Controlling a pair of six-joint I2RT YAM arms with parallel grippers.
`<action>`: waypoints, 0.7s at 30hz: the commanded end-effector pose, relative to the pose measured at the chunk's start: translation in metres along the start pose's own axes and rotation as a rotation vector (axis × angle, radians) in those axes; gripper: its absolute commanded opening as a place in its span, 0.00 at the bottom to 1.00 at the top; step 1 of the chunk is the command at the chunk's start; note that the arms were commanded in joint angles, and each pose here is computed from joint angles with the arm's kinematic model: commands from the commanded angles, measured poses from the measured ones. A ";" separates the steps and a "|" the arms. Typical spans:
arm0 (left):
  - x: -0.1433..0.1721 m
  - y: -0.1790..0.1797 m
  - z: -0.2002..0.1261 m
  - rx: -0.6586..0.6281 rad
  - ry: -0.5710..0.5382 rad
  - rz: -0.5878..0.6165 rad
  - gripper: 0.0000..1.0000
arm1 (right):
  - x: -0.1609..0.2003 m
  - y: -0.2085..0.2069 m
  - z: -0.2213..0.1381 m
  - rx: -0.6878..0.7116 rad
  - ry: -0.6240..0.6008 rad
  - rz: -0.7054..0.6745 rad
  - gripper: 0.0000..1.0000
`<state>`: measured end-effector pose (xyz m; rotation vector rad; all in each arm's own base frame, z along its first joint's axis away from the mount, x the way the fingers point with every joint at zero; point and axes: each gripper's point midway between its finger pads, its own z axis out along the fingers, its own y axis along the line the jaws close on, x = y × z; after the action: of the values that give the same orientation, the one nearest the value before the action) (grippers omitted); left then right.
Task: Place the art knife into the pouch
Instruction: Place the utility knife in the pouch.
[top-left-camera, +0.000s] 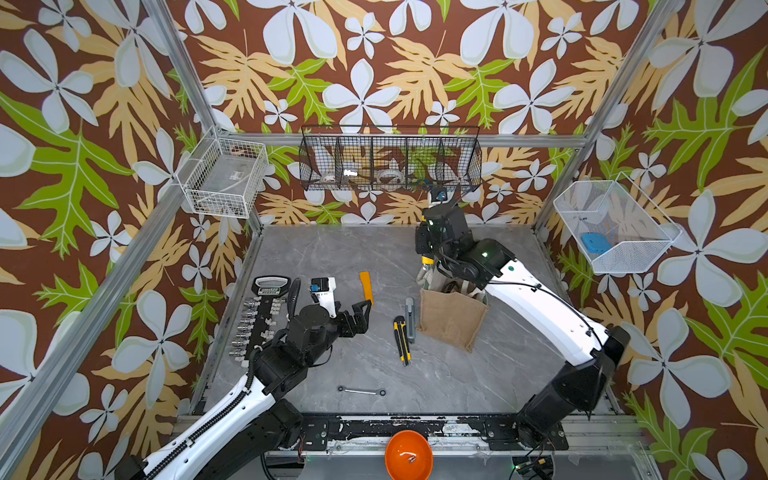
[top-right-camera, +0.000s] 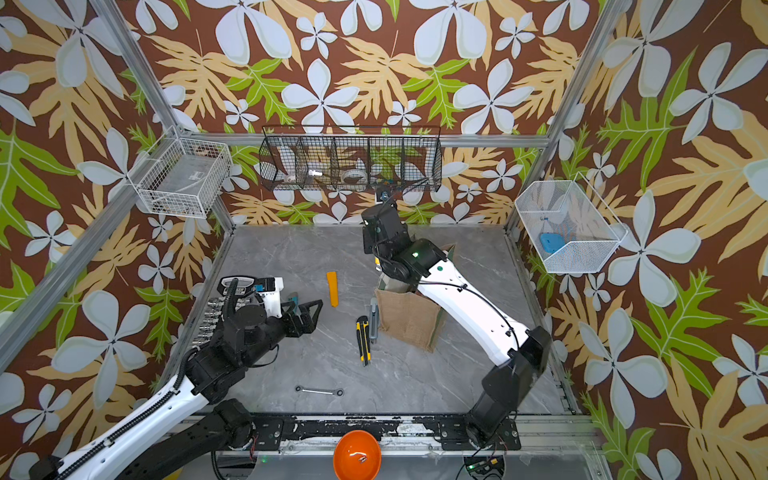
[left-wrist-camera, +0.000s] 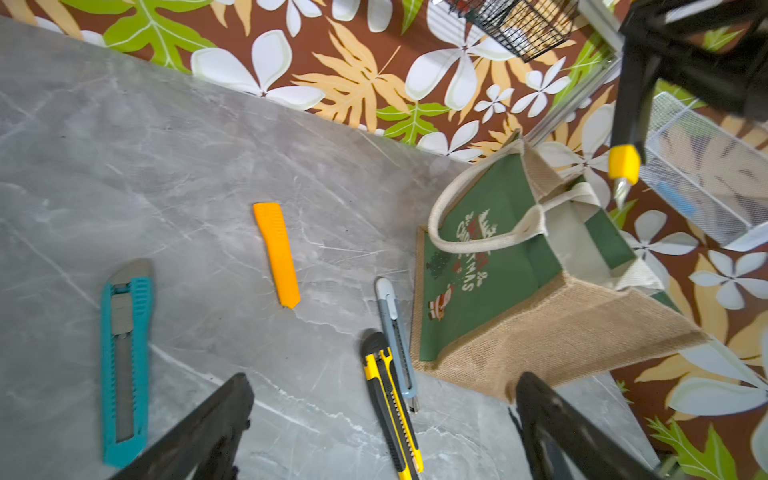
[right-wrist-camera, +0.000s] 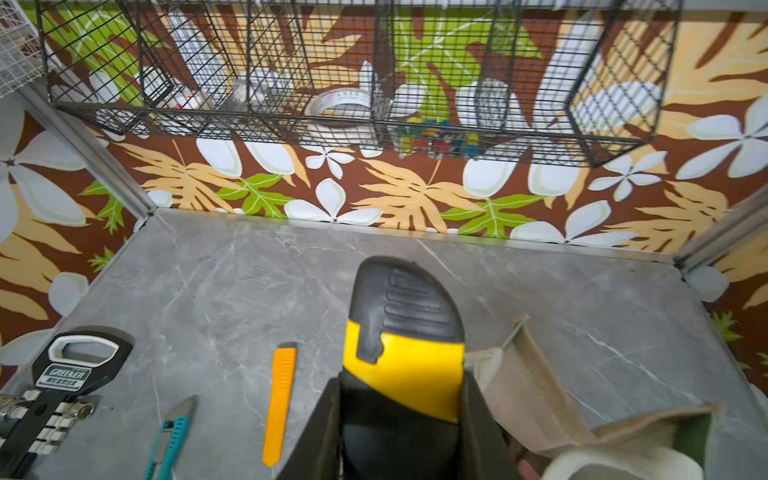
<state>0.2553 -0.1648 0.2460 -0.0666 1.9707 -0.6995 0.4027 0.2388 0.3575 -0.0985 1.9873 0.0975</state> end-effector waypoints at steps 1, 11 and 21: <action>-0.017 -0.024 -0.003 0.099 -0.037 0.001 1.00 | 0.006 -0.021 -0.005 0.079 -0.061 0.051 0.12; -0.020 -0.051 0.009 0.196 0.014 -0.021 1.00 | 0.077 -0.037 0.007 0.119 0.037 0.088 0.08; -0.007 -0.049 0.022 0.186 0.061 -0.040 1.00 | 0.110 -0.035 0.026 0.140 0.126 0.047 0.05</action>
<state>0.2631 -0.2094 0.2600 0.0317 1.9902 -0.8852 0.3837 0.2039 0.2463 0.0107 2.1174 -0.0254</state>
